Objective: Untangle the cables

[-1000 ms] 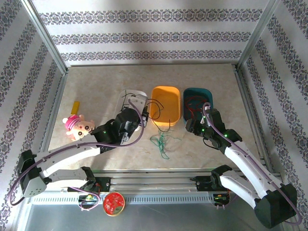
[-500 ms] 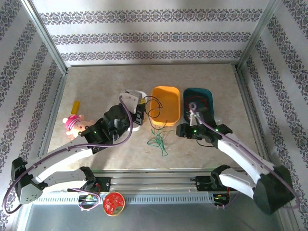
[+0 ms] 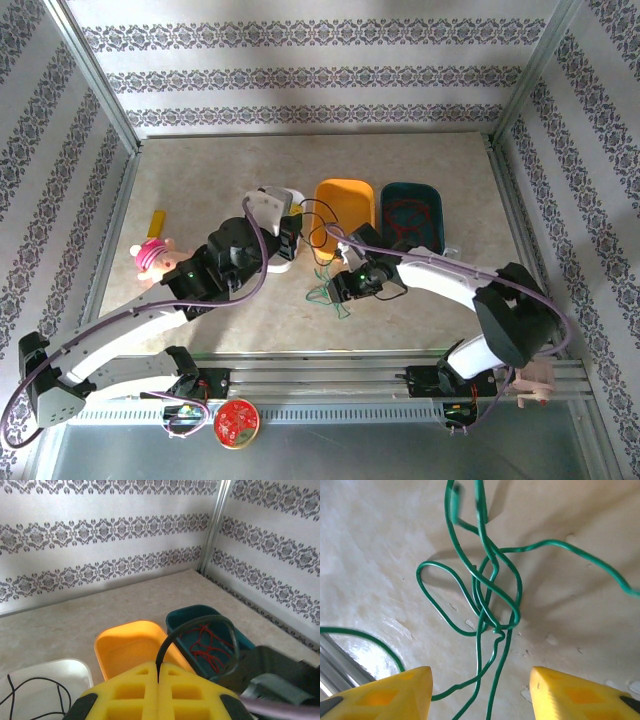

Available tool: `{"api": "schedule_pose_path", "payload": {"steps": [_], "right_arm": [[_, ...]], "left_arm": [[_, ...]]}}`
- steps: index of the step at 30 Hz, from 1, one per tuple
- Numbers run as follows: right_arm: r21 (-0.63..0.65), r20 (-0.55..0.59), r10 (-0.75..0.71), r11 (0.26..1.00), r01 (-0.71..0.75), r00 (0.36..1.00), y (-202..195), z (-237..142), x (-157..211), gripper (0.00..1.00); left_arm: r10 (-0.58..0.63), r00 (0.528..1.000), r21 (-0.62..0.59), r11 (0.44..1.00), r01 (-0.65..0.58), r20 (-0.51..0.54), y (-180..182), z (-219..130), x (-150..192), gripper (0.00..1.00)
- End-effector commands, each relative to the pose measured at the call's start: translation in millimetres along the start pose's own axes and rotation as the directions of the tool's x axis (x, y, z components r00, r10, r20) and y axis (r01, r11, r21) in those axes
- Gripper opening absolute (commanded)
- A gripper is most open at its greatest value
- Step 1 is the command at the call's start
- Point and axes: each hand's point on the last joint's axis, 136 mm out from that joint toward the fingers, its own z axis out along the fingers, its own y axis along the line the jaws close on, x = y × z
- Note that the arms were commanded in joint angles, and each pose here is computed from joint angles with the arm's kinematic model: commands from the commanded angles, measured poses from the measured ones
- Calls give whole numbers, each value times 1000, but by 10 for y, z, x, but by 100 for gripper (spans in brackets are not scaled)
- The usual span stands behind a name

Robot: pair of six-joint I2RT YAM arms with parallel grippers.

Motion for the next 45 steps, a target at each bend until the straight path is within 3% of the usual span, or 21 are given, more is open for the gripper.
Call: {"api": "schedule_pose_path", "payload": {"steps": [1, 9, 19, 24, 28, 30, 35, 40, 45], "right_arm": [[-13, -61, -49, 999, 48, 997, 67, 57, 37, 54], [140, -167, 38, 990, -14, 985, -312, 265, 273, 53], [178, -157, 154, 976, -126, 975, -556, 299, 449, 52], [173, -146, 171, 974, -145, 975, -577, 287, 442, 52], [175, -136, 162, 975, -138, 977, -569, 271, 419, 52], [177, -91, 138, 977, -120, 986, -560, 205, 349, 51], [184, 144, 82, 977, -108, 986, -543, -191, 23, 52], [169, 337, 96, 972, -161, 936, -622, -623, -196, 53], [187, 412, 78, 968, -168, 908, -669, -831, -208, 53]], "left_arm": [[-17, 999, 10, 1000, 17, 47, 3, -134, -267, 0], [1, 991, -5, 1000, 0, 131, 63, -349, -598, 0], [31, 962, -15, 1000, -28, 272, 141, -811, -1203, 0], [50, 955, -33, 999, -42, 291, 179, -922, -1341, 0], [75, 969, 28, 996, -83, 234, 39, -848, -1284, 0], [96, 977, 78, 991, -112, 191, -65, -791, -1204, 0], [137, 988, 246, 958, -150, 72, -374, -709, -989, 0], [112, 991, 406, 904, -130, 69, -665, -784, -1010, 0], [135, 991, 294, 947, -129, 0, -480, -540, -716, 0]]}}
